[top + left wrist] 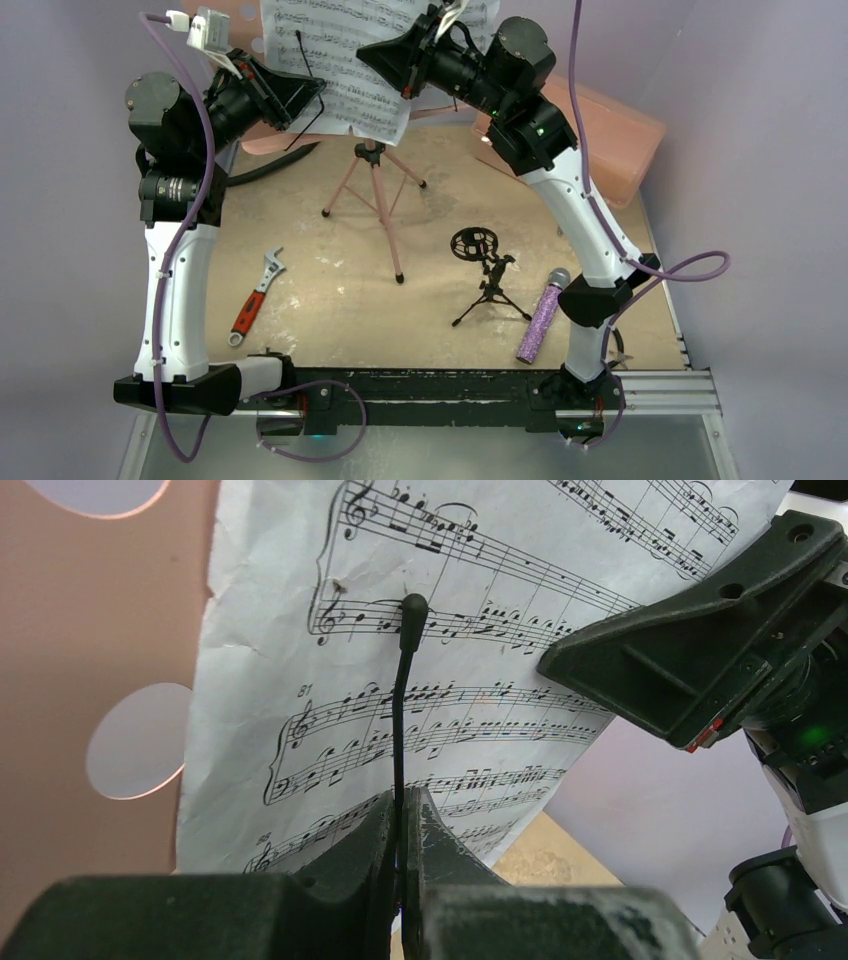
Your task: Set up the instrument practice props
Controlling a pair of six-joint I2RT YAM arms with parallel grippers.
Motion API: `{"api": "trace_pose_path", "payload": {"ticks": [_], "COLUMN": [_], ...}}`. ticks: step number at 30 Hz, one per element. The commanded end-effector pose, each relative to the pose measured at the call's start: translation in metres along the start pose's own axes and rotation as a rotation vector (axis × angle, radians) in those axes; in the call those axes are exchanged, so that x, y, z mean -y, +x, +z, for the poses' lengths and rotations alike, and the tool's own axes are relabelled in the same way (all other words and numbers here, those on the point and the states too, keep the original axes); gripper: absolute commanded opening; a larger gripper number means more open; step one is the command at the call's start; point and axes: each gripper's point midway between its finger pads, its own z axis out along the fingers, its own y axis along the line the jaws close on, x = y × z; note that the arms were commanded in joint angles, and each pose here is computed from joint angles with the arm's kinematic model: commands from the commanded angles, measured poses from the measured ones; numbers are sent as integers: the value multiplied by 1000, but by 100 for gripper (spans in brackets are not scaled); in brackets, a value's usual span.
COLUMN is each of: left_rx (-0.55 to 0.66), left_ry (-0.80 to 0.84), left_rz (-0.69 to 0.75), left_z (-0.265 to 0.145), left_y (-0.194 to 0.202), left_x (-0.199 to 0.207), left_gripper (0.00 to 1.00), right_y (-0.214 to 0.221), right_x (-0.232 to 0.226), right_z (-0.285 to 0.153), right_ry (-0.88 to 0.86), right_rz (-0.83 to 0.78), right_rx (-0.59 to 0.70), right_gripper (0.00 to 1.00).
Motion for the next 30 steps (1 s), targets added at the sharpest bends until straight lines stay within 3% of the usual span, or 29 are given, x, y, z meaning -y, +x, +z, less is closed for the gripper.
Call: {"api": "trace_pose_path", "payload": {"ticks": [1,23,30], "left_rx": [69,84,106], "left_ry": [88,106,102], "left_rz": [83,97,132], "left_z": [-3,-6,-10], "left_y": [-24,-25,-29], "left_x": [26,31,34], "left_gripper": [0,0,0], "right_y": [-35,-18,-25], "right_x": [-13,-50,-40], "right_z": [2,40,36], "right_ry": [-10,-80,-11], "right_rz": [-67,-36,-46], "right_rx": [117,185,210], "right_gripper": [0,0,0]}}
